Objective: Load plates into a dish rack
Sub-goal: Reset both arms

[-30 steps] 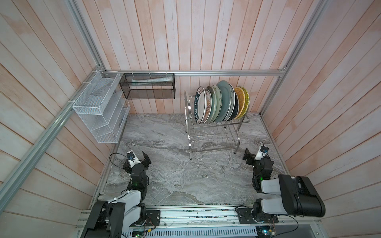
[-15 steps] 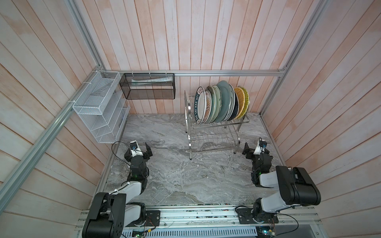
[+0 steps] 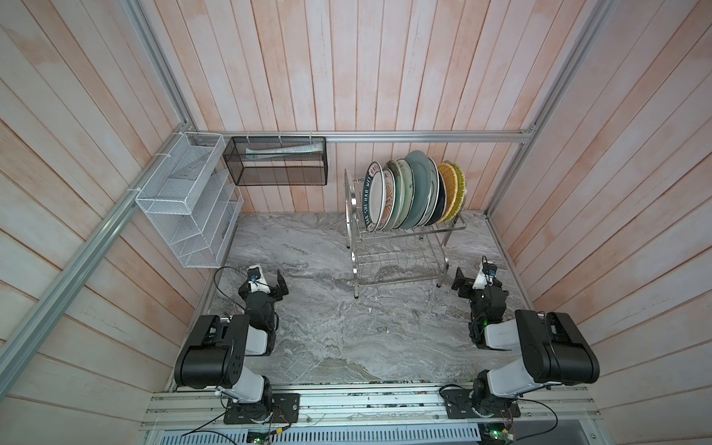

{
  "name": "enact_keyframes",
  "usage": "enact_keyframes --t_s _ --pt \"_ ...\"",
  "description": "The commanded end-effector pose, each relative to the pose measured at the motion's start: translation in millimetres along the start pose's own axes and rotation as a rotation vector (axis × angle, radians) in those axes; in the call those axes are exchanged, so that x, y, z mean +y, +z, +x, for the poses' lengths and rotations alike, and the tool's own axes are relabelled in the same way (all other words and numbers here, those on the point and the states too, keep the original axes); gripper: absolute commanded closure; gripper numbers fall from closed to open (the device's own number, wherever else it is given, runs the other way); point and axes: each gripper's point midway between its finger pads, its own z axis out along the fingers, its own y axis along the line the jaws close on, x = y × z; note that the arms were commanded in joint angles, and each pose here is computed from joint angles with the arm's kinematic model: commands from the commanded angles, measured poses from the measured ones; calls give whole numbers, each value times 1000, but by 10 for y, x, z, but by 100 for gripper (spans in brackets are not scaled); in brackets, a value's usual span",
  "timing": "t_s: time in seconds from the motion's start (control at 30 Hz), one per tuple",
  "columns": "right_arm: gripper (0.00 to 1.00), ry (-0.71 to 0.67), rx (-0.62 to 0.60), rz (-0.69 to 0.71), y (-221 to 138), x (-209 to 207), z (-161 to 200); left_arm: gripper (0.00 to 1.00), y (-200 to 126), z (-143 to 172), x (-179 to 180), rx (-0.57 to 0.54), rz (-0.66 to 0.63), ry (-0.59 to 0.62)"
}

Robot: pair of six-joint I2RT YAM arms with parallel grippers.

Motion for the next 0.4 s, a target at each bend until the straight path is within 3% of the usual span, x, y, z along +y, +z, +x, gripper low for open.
enact_keyframes --t_s 0.0,0.37 --pt "2 -17 -19 7 29 18 -84 0 66 -28 -117 13 34 23" --pt "2 -26 -17 13 31 27 -80 0 74 -16 -150 21 59 28"
